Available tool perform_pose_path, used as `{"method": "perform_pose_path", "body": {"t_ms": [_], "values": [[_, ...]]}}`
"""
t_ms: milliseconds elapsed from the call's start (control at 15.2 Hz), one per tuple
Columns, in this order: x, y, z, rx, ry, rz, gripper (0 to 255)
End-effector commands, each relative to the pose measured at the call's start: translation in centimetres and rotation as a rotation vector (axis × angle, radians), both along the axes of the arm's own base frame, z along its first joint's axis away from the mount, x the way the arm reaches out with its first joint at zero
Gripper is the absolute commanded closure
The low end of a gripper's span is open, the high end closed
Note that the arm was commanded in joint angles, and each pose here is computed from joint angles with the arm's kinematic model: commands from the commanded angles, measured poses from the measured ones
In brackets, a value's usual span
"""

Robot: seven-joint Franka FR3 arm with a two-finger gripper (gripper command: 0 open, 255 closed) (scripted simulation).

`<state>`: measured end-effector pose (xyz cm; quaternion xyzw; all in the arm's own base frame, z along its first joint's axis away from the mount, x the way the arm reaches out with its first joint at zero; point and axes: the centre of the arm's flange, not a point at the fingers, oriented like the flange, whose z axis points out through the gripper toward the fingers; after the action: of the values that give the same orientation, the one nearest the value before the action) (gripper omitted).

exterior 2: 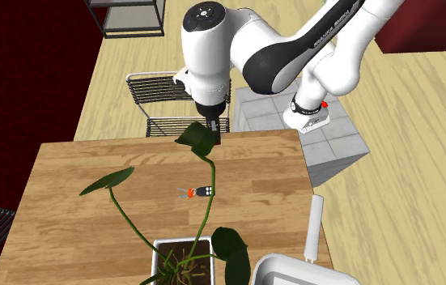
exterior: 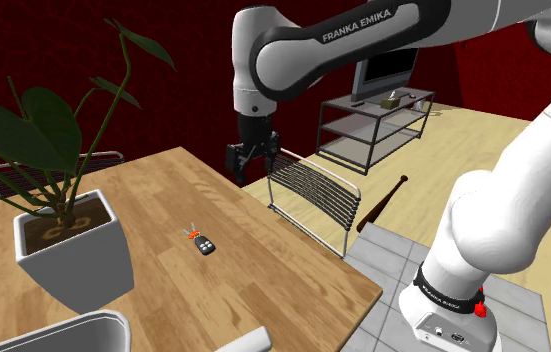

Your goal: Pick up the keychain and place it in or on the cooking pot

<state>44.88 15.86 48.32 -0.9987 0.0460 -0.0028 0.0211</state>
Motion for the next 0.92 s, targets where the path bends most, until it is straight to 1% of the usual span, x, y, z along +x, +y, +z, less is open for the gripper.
{"method": "perform_pose_path", "body": {"t_ms": [0, 792, 858], "values": [[1.1, 1.7, -1.5, 0.002, 0.007, 0.003, 0], [9.3, 12.5, -10.3, 0.008, 0.050, 0.021, 0], [9.4, 12.7, -10.4, 0.008, 0.051, 0.022, 0]]}}
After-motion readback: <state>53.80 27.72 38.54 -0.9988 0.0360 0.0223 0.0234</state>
